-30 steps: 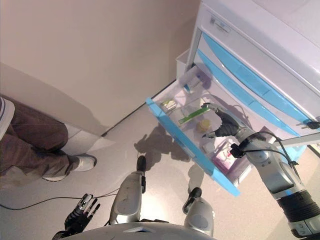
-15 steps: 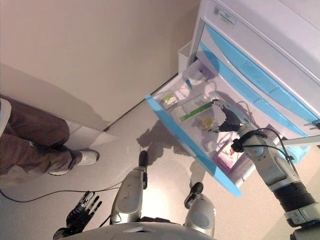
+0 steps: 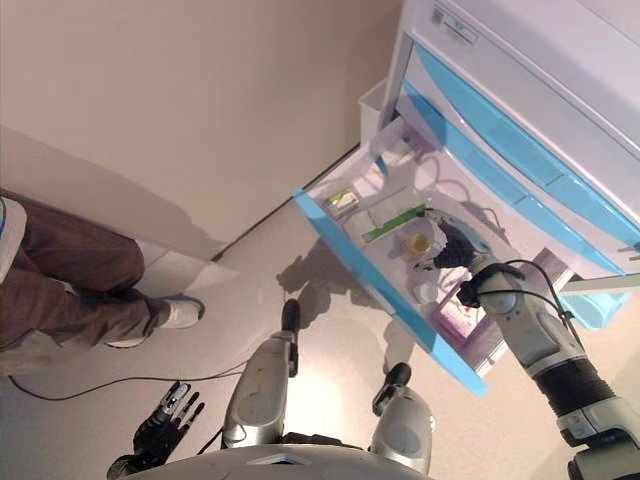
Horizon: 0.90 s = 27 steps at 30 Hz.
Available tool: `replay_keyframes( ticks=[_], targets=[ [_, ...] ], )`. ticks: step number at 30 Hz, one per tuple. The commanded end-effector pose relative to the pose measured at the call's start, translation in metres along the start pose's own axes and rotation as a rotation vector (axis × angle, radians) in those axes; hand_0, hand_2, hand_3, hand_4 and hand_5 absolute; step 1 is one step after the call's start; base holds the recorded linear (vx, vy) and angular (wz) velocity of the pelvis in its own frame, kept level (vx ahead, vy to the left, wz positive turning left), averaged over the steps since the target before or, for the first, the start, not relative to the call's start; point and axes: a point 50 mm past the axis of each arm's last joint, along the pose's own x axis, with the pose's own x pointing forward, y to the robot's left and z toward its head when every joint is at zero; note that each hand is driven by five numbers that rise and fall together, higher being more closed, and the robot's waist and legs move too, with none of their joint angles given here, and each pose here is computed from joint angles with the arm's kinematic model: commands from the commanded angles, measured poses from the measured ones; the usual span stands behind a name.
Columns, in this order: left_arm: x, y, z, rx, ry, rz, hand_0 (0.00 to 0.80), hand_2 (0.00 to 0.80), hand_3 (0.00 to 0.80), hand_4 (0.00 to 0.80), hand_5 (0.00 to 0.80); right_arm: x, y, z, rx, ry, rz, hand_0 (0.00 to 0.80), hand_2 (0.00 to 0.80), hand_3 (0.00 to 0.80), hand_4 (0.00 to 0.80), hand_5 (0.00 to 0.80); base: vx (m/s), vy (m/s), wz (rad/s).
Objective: Open the drawer and pick up the medicine
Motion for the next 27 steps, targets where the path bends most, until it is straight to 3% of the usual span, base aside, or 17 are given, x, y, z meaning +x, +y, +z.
replay_keyframes(
  ticks=[1,27],
  targets=[
    [0.001,-0.005,0.0,0.063,0.027,-0.036,0.0,0.0,0.0,0.0,0.0,0.011,-0.012,0.016,-0.033,-0.065,-0.046,0.0,0.0,0.0,0.0,0.0,0.0,0.0,0.0],
    [0.003,-0.009,-0.003,0.048,0.039,-0.047,0.0,0.0,0.0,0.0,0.0,0.012,-0.002,0.0,-0.077,0.017,-0.031,0.0,0.0,0.0,0.0,0.0,0.0,0.001,-0.01]
  ],
)
